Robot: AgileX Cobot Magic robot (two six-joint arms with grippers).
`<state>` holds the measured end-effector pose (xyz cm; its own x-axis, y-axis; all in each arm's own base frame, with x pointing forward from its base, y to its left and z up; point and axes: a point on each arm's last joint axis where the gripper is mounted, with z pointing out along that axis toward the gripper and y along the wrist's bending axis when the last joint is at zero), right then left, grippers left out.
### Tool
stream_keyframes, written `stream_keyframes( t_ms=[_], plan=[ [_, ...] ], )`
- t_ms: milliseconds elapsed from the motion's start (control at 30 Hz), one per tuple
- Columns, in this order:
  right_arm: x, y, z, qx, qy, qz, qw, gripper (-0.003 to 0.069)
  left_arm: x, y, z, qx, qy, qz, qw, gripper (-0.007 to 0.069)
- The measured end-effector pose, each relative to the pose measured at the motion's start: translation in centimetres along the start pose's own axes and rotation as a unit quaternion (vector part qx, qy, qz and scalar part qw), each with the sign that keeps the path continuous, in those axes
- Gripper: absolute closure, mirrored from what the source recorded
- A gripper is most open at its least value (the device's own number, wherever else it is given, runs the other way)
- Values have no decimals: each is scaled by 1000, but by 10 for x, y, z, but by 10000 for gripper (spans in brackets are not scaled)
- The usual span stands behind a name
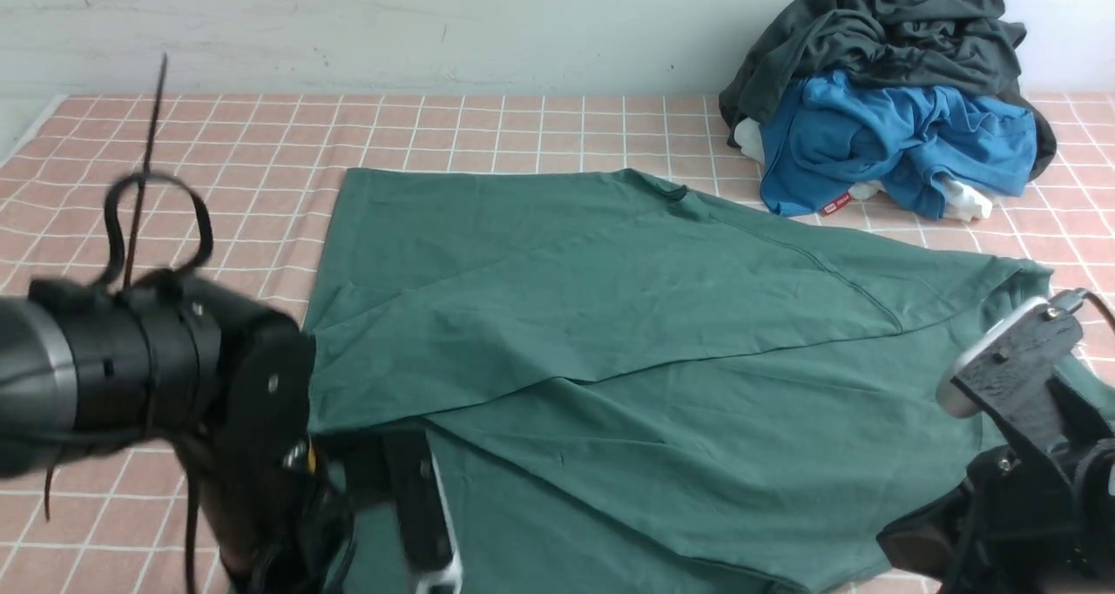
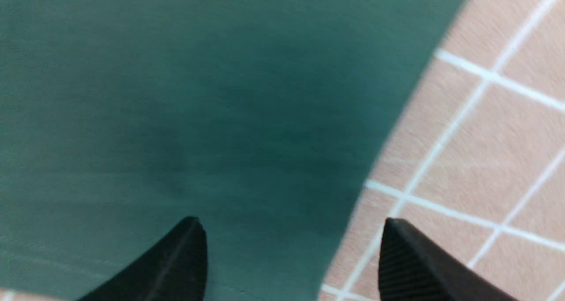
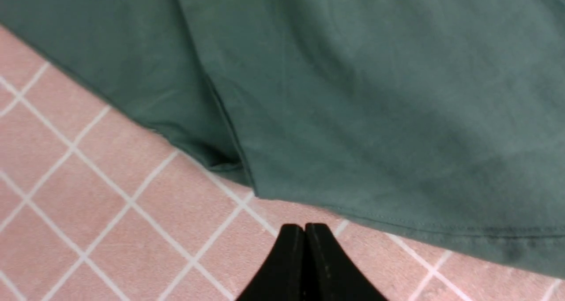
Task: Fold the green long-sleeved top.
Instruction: Use both arms simultaneously to clamp the lower edge of the clothing fabric
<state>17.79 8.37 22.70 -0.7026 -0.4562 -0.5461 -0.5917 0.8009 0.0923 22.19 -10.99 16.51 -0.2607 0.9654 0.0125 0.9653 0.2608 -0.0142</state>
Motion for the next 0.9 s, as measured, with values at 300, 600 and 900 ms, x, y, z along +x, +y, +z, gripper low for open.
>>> stream_keyframes(
  t_ms=[300,600,900],
  plan=[
    [0,9,0,-48,-2,-33,998,671,6,-3,15,-28,0,41,999,355],
    [0,13,-5,-65,-10,-73,995,671,7,-1,5,-65,-19,-25,997,618],
    [-4,5,-18,13,-55,-171,984,642,21,-8,-40,-137,-76,-193,969,620]
  ],
)
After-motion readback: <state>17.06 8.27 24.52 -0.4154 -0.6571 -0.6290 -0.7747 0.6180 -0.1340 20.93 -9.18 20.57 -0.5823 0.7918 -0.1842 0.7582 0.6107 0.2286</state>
